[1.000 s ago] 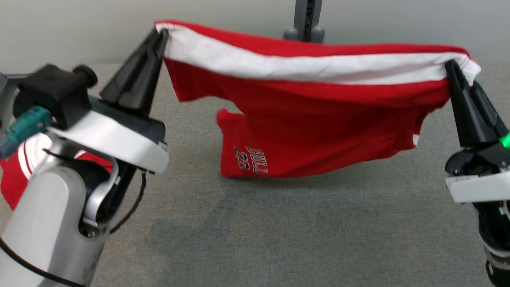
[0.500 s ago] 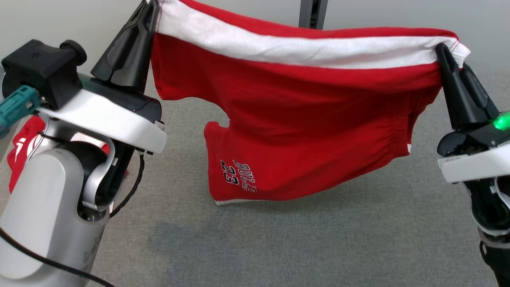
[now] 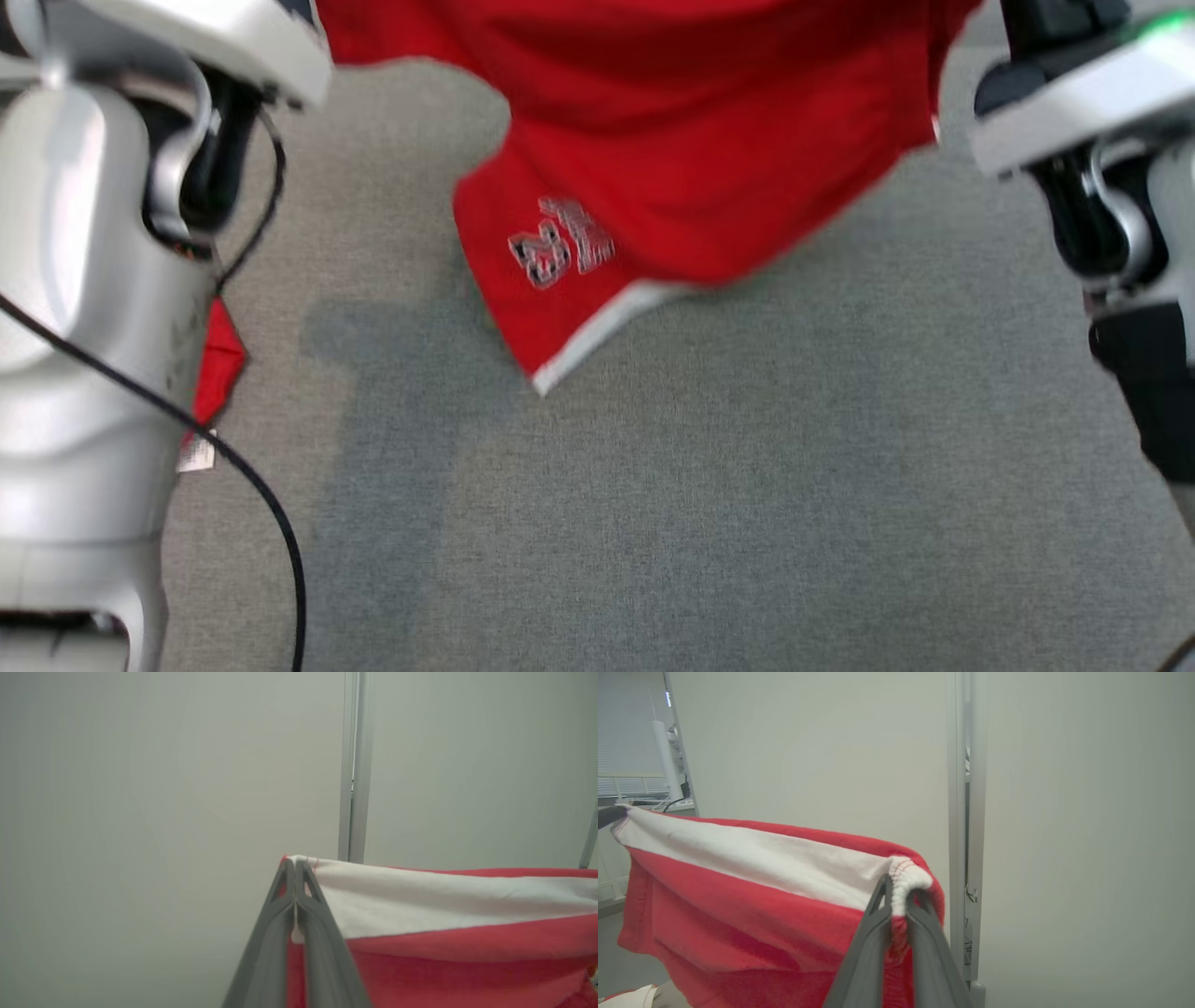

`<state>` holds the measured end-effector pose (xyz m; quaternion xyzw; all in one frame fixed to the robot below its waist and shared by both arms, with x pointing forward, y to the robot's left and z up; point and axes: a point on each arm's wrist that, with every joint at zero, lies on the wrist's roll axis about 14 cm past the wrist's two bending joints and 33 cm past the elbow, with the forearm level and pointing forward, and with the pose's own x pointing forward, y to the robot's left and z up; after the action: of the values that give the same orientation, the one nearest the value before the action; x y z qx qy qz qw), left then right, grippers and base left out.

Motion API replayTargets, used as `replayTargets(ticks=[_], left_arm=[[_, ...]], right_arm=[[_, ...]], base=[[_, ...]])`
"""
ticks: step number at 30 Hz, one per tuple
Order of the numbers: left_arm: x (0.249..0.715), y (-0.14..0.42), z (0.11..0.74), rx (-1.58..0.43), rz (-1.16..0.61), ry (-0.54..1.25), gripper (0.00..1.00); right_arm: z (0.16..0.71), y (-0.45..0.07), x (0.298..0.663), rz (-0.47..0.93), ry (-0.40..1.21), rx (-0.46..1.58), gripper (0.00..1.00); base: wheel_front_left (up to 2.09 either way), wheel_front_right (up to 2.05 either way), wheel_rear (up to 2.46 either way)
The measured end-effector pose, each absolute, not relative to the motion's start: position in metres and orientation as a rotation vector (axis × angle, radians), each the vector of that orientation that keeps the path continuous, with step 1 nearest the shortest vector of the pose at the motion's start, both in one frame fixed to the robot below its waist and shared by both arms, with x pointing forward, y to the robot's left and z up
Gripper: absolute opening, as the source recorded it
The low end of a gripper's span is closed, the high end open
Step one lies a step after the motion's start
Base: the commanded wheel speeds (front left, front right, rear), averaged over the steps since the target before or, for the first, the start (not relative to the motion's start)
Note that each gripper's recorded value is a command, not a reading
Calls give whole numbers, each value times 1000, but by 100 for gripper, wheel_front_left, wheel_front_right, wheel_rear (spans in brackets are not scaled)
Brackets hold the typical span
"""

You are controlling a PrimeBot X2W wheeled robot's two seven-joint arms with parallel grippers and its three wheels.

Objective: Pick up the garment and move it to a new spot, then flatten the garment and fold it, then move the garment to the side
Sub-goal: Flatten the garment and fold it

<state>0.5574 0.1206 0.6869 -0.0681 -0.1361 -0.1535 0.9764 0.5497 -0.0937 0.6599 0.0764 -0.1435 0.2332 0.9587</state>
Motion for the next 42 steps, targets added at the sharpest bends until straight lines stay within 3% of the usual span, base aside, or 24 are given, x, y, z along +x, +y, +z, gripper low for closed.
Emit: replayTargets(ticks=[6,14,20,27,42], left_arm=[[610,125,692,-111,-271,-326,0],[642,125,705,-70,-259,-417,0],[657,121,623,-134,-257,-251,0],[629,122,501,-223,-222,-2,0],[526,116,432,-313,-207,141,0]], right_arm=[[666,-83,601,459,-331,91,0],[658,-76,648,430,-304,31,0],[588,-58,661,470,-176,28,0],[492,-58,643,474,29,74,0],[415,-66,542,462,263,274,0]], base=[[0,0,0],[0,0,0],[0,0,0],[0,0,0],[0,0,0]])
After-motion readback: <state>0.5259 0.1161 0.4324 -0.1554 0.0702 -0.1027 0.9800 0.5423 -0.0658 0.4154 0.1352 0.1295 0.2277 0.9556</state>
